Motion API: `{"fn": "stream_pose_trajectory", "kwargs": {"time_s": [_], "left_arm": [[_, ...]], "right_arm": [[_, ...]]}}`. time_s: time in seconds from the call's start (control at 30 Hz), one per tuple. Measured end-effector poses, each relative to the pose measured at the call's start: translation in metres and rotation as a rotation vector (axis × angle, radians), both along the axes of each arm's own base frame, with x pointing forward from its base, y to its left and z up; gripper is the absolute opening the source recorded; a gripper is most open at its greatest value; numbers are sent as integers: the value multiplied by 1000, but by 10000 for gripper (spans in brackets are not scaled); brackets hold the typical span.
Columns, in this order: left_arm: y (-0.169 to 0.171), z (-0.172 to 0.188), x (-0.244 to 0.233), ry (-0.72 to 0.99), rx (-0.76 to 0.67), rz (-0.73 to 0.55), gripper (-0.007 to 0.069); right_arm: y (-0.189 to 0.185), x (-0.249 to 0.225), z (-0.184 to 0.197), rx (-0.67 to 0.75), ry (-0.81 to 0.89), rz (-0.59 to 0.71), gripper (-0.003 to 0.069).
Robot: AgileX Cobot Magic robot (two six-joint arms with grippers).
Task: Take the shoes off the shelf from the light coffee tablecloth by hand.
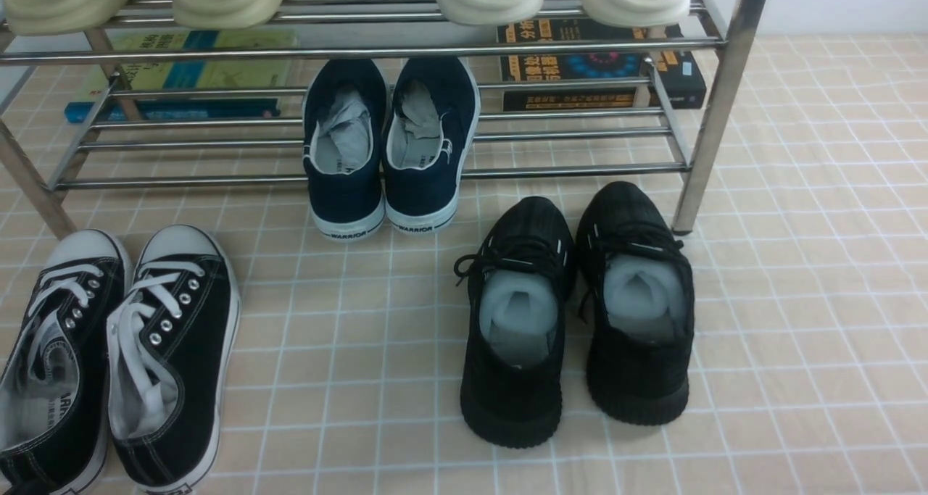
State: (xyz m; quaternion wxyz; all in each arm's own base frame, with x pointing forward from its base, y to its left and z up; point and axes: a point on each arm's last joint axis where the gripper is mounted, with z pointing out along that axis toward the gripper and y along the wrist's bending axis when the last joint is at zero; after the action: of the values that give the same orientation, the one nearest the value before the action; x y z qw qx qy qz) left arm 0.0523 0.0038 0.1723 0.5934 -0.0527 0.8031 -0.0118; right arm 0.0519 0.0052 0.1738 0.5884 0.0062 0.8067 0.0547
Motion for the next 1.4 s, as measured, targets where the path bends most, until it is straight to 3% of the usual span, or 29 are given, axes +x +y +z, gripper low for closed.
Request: {"fn": "stream_pose_trajectory", "kwargs": {"time_s": [1.4], "left_arm": [[0,0,0,1,1,0,76]], "right_arm": [[0,0,0,0,0,0,240]]}}
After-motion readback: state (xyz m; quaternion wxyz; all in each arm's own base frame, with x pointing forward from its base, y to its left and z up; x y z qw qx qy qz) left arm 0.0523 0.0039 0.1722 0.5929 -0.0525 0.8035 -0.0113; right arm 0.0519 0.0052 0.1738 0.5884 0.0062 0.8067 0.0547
